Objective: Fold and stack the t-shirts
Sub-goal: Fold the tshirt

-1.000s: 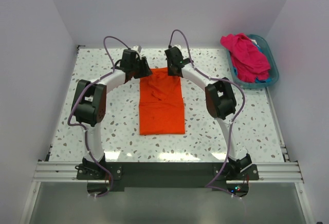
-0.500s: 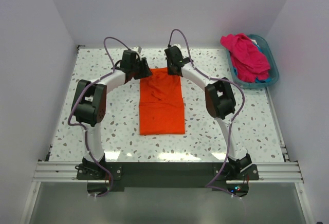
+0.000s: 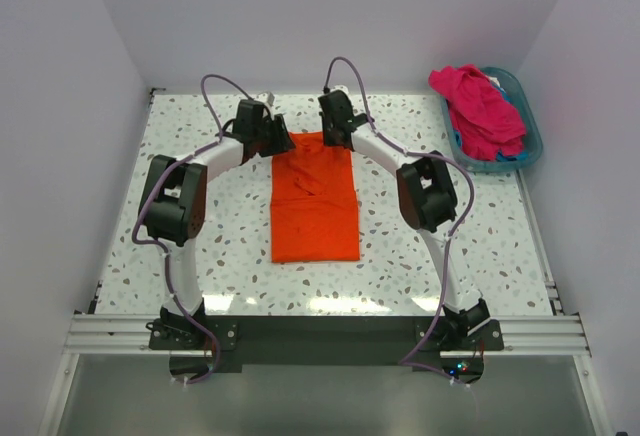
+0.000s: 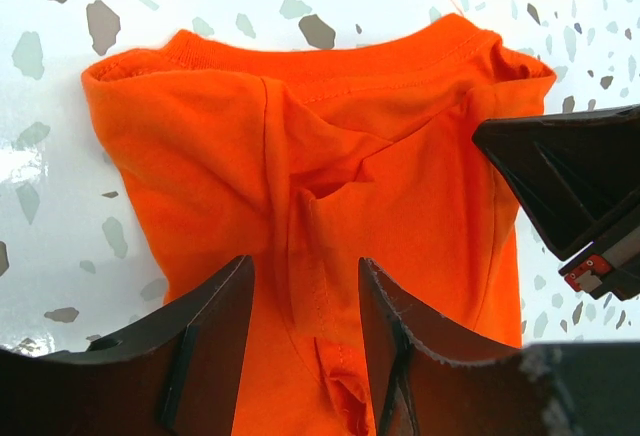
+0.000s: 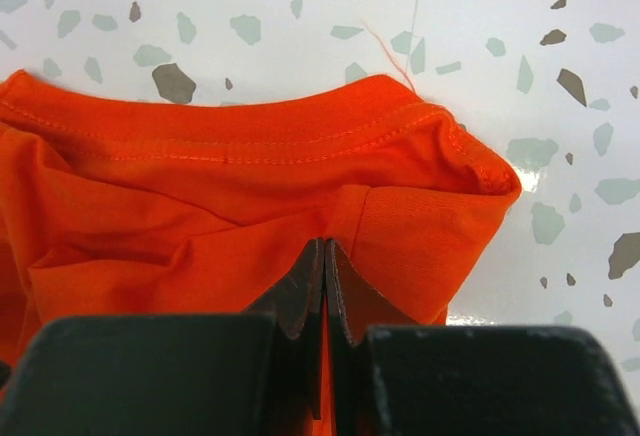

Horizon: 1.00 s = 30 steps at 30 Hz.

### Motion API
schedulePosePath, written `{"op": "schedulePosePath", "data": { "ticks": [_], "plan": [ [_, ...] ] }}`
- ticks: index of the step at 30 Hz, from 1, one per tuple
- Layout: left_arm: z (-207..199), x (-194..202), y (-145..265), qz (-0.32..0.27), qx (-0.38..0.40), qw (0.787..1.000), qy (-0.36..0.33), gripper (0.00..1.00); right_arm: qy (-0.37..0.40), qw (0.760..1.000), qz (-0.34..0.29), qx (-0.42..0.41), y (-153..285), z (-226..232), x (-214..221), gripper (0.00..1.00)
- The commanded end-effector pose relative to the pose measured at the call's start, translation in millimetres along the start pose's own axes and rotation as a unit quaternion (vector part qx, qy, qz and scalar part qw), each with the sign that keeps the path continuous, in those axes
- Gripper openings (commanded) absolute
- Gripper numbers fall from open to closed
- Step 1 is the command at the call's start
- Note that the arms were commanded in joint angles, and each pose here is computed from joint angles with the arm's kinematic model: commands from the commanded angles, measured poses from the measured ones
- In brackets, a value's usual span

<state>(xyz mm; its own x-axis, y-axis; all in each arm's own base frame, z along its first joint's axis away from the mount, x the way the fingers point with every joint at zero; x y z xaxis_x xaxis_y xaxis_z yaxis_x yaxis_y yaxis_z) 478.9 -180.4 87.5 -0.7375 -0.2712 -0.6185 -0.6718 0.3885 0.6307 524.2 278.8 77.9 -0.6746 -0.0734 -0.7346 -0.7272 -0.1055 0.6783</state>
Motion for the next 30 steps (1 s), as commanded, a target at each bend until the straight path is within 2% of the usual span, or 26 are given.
{"op": "schedulePosePath", "data": {
  "ticks": [1,17,21,24,25,27,28,30],
  "plan": [
    [-11.3,-21.7,14.2,-0.036,0.024,0.999,-0.003,0.51,-0.001,0.999,-0.042,-0.033,14.8,14.1,-26.6,0.00],
    [-10.7,-20.4,16.5,-0.046,0.033,0.998,0.006,0.50,0.002,0.996,-0.022,-0.081,-0.9,34.9,-0.1,0.00],
    [-14.6,-24.8,20.1,-0.051,0.038,0.998,0.004,0.51,-0.001,0.997,-0.025,-0.071,-0.1,27.8,-4.6,0.06],
    [-17.7,-27.0,25.6,-0.054,0.042,0.998,0.005,0.53,-0.013,0.996,-0.029,-0.078,2.5,22.6,-18.5,0.15],
    [-20.6,-29.9,31.1,-0.060,0.045,0.997,0.005,0.54,-0.018,0.996,-0.033,-0.081,5.0,20.6,-24.1,0.24],
    [-19.8,-27.7,37.3,-0.061,0.039,0.997,0.015,0.57,-0.020,0.996,-0.039,-0.084,11.7,18.9,-32.6,0.36],
    [-22.8,-31.8,45.5,-0.070,0.039,0.997,0.021,0.59,-0.021,0.995,-0.049,-0.087,20.7,18.4,-42.7,0.53],
    [-16.1,-21.7,53.2,-0.065,0.022,0.997,0.035,0.61,-0.023,0.994,-0.059,-0.091,34.0,18.2,-53.7,0.66]
  ]
}}
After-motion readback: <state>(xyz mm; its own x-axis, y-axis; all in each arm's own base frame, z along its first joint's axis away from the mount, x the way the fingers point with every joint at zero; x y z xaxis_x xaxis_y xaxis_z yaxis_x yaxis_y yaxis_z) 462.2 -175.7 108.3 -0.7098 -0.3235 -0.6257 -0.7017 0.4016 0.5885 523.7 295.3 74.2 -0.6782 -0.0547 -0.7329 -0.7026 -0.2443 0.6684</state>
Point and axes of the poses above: each gripper's point midway between its finger pads, its own y axis back along the fingers, its own z axis along the line the jaws close on, x = y × z, the point moved 3 cm from there along y, back along the fingers, and after that the axes turned 1 degree about y, right-handed, at the moved point
